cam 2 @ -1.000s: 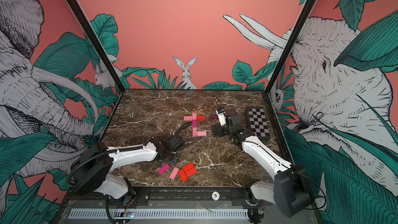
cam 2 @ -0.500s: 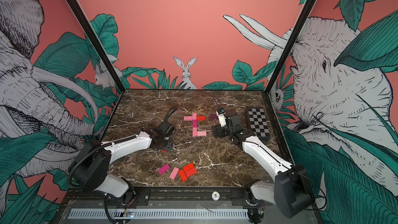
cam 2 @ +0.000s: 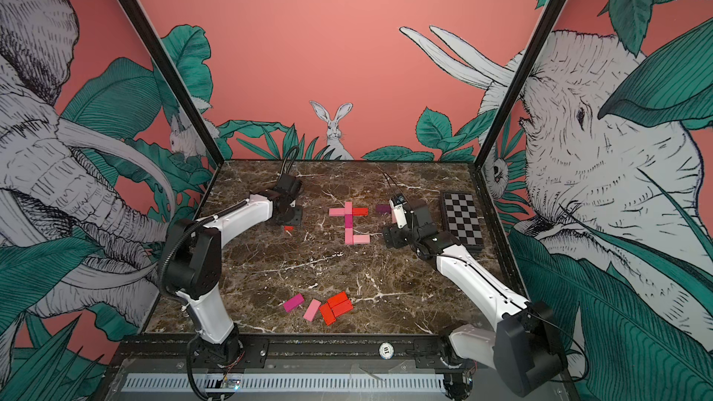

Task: Assemble the letter t with building blocks
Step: Pick up the building block from the center of the board, then place the building block at the center of the board.

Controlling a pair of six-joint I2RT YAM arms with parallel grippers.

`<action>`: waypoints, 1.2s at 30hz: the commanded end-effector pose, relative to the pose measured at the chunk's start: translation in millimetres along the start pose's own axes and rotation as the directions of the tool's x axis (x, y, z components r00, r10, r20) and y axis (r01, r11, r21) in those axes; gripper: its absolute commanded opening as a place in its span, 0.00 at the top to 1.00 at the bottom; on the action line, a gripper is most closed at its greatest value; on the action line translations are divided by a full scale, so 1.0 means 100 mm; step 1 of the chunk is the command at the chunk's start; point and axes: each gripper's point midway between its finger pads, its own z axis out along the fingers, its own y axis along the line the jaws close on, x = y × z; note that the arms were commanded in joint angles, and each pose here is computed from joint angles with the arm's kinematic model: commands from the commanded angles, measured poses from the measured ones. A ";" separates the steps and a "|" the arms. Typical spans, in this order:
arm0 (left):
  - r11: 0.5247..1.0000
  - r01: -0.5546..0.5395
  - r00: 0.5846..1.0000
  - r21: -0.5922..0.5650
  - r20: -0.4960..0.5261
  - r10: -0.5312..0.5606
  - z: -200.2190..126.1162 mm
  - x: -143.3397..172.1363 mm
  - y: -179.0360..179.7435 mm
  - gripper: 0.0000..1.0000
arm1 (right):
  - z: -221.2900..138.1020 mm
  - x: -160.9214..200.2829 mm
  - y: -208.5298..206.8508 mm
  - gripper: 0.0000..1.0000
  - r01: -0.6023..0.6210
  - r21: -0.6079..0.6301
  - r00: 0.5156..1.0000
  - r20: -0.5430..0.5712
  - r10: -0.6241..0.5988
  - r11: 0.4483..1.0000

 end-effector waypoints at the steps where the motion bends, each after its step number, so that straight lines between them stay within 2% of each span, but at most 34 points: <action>1: 1.000 -0.013 1.000 0.009 0.004 0.013 0.02 -0.19 0.08 0.84 | -0.08 -0.03 0.03 0.10 -0.016 -0.018 1.000 0.017 0.016 1.000; 7: 0.999 -0.034 0.999 -0.014 -0.004 0.034 0.20 -0.46 0.16 0.84 | -0.08 0.03 0.01 0.10 -0.023 0.002 1.000 0.003 0.023 1.000; 13: 0.999 0.022 1.000 0.027 -0.006 -0.022 0.35 -0.57 0.21 0.84 | -0.09 0.04 0.05 0.10 -0.024 -0.010 1.000 0.006 0.024 1.000; 22: 0.992 0.083 0.995 0.091 -0.055 -0.078 0.60 -0.49 0.14 0.85 | -0.07 0.06 0.07 0.10 -0.024 -0.016 1.000 -0.004 0.024 1.000; 31: 0.991 0.118 0.990 0.069 -0.083 -0.112 0.73 -0.43 0.16 0.82 | -0.04 0.08 0.09 0.10 -0.023 -0.025 1.000 -0.011 0.023 0.999; 36: 0.992 0.123 0.987 0.038 -0.106 -0.118 0.79 -0.34 0.20 0.76 | -0.03 0.08 0.11 0.09 -0.021 -0.032 1.000 -0.010 0.021 0.999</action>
